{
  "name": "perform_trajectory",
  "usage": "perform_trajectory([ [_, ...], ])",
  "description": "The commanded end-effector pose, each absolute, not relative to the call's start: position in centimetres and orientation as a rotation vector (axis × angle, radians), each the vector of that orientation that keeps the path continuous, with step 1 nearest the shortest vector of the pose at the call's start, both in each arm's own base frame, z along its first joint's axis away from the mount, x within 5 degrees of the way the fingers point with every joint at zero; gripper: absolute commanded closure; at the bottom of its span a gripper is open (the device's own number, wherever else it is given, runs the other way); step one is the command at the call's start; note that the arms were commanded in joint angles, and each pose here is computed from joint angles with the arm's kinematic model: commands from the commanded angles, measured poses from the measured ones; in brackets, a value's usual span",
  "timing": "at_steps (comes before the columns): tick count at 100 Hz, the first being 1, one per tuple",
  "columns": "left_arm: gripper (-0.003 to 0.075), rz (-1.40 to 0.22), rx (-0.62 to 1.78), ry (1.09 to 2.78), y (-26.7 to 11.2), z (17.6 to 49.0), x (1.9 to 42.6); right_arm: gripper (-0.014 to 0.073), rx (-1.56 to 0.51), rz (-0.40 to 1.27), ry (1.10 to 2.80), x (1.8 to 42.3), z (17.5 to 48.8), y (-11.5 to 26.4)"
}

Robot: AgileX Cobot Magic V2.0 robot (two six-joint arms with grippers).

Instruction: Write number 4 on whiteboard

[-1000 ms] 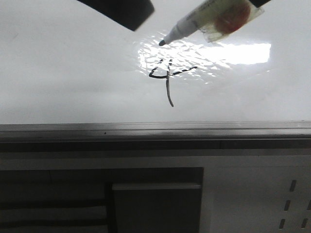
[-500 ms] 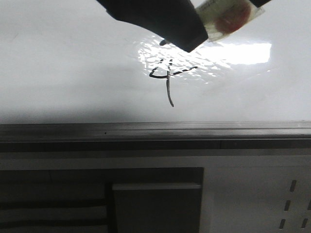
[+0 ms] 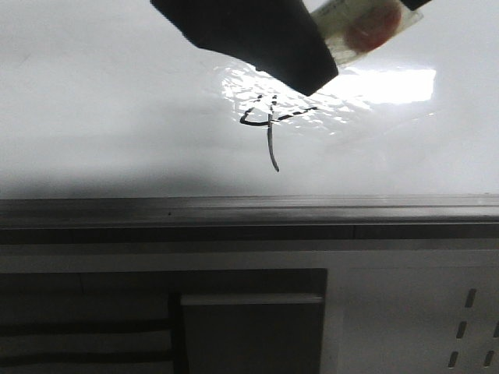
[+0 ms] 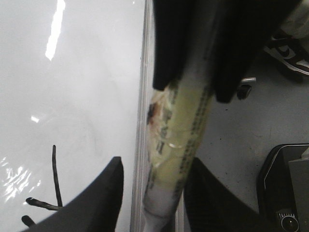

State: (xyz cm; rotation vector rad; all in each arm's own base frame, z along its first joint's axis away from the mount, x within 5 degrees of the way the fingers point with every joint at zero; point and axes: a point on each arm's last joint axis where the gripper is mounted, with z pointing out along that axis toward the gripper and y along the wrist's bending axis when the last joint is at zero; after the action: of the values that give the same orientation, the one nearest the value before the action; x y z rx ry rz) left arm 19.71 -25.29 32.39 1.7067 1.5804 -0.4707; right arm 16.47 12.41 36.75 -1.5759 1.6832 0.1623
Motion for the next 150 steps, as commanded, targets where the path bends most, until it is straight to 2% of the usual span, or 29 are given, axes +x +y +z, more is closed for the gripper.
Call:
perform_trajectory([
  [1,0.0479,-0.489,1.614,1.521,-25.4,34.8,19.5,0.0659,-1.507,0.141,1.607,16.3,38.6,12.3],
  [23,0.063,-0.486,1.608,1.52,-25.4,34.8,19.5,0.0659,-1.511,0.144,1.611,16.4,38.5,12.4],
  [44,0.072,-0.486,1.607,1.518,-25.4,34.9,19.5,0.0649,-1.528,0.133,1.616,16.4,38.4,12.3],
  [48,0.0731,-0.486,1.607,1.518,-25.4,34.9,19.5,0.0619,-1.537,0.119,1.616,16.3,38.3,12.2],
  [60,0.0741,-0.479,1.601,1.503,-25.1,35.4,19.2,0.0405,-1.538,0.1,1.607,16.1,38.5,12.0],
  [68,0.0741,-0.462,1.599,1.481,-24.7,36.0,18.9,0.0309,-1.509,0.101,1.606,15.7,39.0,11.7],
  [79,0.0741,-0.422,1.575,1.485,-23.6,36.9,18.7,0.0305,-1.421,0.069,1.605,14.6,40.5,10.5],
  [91,0.0741,-0.394,1.492,1.598,-21.5,37.8,18.9,0.0305,-1.263,0.014,1.624,12.9,42.3,8.4],
  [102,0.0741,-0.363,1.376,1.771,-18.8,38.5,19.0,0.0305,-1.115,-0.037,1.635,10.7,43.6,6.2],
  [124,0.0741,-0.263,1.001,2.062,-12.1,39.3,18.4,0.0305,-1.013,-0.079,1.632,8.3,44.3,4.4],
  [135,0.0741,-0.213,0.723,2.105,-8.8,38.7,17.7,0.0305,-1.013,-0.078,1.635,8.2,44.3,4.3],
  [150,0.0741,-0.178,0.391,2.092,-5.2,35.9,17.2,0.0305,-1.013,-0.078,1.635,8.2,44.3,4.3],
])
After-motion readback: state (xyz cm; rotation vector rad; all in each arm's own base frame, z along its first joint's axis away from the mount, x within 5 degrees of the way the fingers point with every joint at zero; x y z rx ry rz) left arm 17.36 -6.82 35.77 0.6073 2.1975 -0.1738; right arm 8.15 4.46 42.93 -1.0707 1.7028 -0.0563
